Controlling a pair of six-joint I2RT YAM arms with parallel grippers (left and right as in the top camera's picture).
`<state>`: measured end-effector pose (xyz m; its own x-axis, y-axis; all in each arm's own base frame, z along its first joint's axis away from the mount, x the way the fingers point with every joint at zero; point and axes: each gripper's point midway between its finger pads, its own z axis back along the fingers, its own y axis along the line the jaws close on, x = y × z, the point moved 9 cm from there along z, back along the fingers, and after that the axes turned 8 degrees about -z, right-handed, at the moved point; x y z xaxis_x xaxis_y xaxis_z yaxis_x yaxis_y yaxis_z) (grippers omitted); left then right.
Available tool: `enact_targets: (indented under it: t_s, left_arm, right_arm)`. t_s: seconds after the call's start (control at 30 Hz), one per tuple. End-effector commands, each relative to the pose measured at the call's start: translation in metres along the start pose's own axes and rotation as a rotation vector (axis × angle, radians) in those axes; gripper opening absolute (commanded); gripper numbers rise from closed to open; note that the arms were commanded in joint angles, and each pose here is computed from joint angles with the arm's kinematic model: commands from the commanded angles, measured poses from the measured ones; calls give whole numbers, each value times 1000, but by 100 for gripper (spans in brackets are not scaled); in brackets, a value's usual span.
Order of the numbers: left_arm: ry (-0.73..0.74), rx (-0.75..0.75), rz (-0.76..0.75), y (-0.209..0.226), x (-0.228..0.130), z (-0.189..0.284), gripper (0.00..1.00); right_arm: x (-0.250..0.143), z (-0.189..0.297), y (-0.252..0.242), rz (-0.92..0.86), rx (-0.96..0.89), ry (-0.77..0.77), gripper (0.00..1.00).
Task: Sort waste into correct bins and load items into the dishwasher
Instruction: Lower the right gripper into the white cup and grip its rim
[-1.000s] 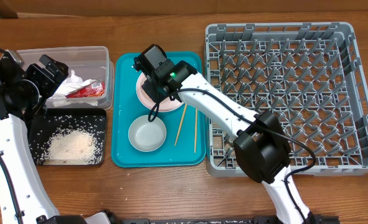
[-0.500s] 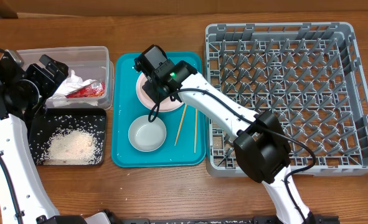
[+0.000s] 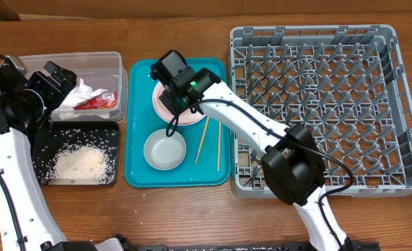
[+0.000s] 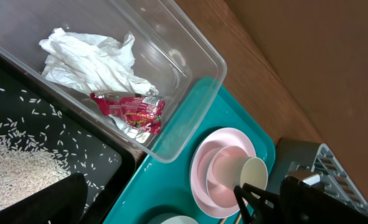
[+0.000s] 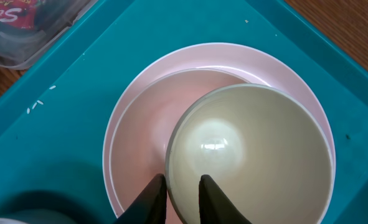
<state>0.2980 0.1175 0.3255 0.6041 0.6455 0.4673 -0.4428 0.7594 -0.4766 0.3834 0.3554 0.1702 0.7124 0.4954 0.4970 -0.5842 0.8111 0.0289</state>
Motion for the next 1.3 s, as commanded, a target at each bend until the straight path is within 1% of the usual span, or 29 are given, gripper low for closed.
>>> enact_targets:
  t_s: [0.0,0.13,0.23,0.57,0.77,0.83,1.03,1.13,1.27]
  left_arm:
    - [-23,-12,-7,-7,4,7,100]
    - [-22,-12,-7,-7,4,7,100]
    - [-23,-12,-7,-7,4,7,100]
    - [-23,-12,-7,-7,4,7,100]
    - [-23,-12,-7,-7,4,7,100]
    - [-22,-12,-6,-7,4,7,100]
    - [-23,-12,-7,-7,4,7,100]
    - [-23,-12,-7,-7,4,7,100]
    - [-22,-13,-7,-7,4,6,100]
  right_arm:
    - [-4,-7,1,7,-1,19,19]
    - [-4,-7,1,7,-9,18,19]
    - [-5,-7,0,7,-9,26,16]
    - [-8,-7,0,8,-11,42,15]
    - [-8,-7,0,8,-11,45,10]
    - [-9,-7,0,8,-12,48,4]
    - [-10,-6,0,8,-13,57,4]
    - [-7,1,0,8,-11,43,4]
    - [13,34,1,4,-1,-36,4]
